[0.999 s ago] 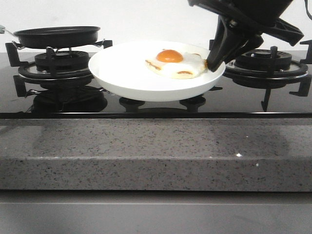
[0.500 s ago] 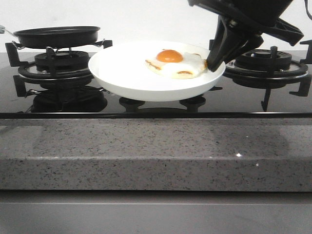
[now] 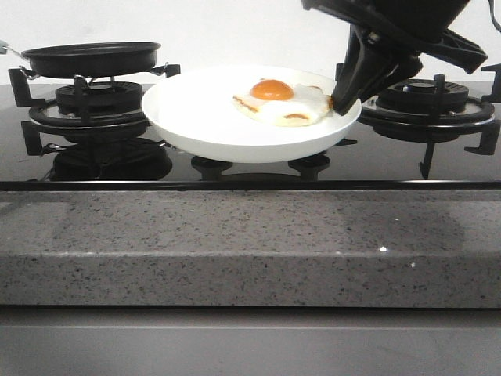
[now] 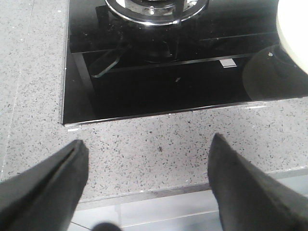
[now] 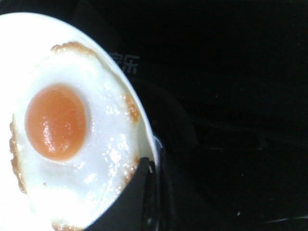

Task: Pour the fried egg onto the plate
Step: 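Lower the plate with the egg onto the stove center with the right gripper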

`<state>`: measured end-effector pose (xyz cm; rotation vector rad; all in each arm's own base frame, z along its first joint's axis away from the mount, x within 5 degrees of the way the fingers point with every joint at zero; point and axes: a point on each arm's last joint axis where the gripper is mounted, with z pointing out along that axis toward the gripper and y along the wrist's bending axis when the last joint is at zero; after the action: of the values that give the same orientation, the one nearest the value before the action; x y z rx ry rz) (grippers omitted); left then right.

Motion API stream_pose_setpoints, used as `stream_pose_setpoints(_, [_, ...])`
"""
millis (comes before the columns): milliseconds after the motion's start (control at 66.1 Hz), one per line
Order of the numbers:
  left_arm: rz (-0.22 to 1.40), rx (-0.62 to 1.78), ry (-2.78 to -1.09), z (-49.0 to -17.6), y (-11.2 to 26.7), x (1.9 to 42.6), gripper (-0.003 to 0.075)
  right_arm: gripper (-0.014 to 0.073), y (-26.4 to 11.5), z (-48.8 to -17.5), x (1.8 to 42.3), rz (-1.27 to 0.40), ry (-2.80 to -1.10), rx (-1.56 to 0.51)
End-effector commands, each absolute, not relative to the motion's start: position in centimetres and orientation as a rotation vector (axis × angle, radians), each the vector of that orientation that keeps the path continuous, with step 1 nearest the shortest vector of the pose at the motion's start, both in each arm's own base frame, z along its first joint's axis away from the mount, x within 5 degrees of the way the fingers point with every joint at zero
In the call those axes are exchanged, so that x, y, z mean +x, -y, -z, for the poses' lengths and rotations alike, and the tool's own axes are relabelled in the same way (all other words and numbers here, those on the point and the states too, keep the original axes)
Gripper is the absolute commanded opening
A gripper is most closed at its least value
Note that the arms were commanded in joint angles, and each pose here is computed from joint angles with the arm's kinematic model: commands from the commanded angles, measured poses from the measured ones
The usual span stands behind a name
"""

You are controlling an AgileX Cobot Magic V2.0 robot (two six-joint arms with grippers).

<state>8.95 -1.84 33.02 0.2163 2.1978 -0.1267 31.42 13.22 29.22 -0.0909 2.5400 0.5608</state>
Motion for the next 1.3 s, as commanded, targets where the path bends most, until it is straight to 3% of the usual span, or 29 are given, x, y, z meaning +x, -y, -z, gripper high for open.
stream_pose_setpoints(0, [0.148,0.203,-2.103,-34.4,2.0,9.2,0.0514,-0.0066,-13.1,-32.3,31.7,-0.576,-2.412,-0.098])
stream_pose_setpoints(242, [0.148,0.203,-2.103,-34.4,2.0,9.2,0.0514,-0.0066,-13.2,-36.1,34.1,-0.591,-2.333,-0.108])
stream_pose_setpoints(424, [0.148,0.203,-2.103,-34.4,2.0,9.2,0.0514,-0.0066,-13.1,-37.2,37.1,-0.591,-2.344,-0.105])
stream_pose_setpoints(787, [0.148,0.203,-2.103,-34.4,2.0,9.2,0.0514,-0.0066,-12.1,-35.2,42.5,-0.575,-2.460,-0.054])
stream_pose_setpoints(1105, [0.148,0.203,-2.103,-34.4,2.0,9.2,0.0514,-0.0060,-12.4,-32.9,44.3,-0.570,-2.515,-0.049])
stream_pose_setpoints(1196, [0.148,0.203,-2.103,-34.4,2.0,9.2,0.0514,0.0000,-12.4,-32.8,44.3,-0.570,-2.517,-0.049])
stream_pose_setpoints(1287, [0.148,0.203,-2.103,-34.4,2.0,9.2,0.0514,0.0127,-12.4,-32.9,44.3,-0.570,-2.516,-0.048])
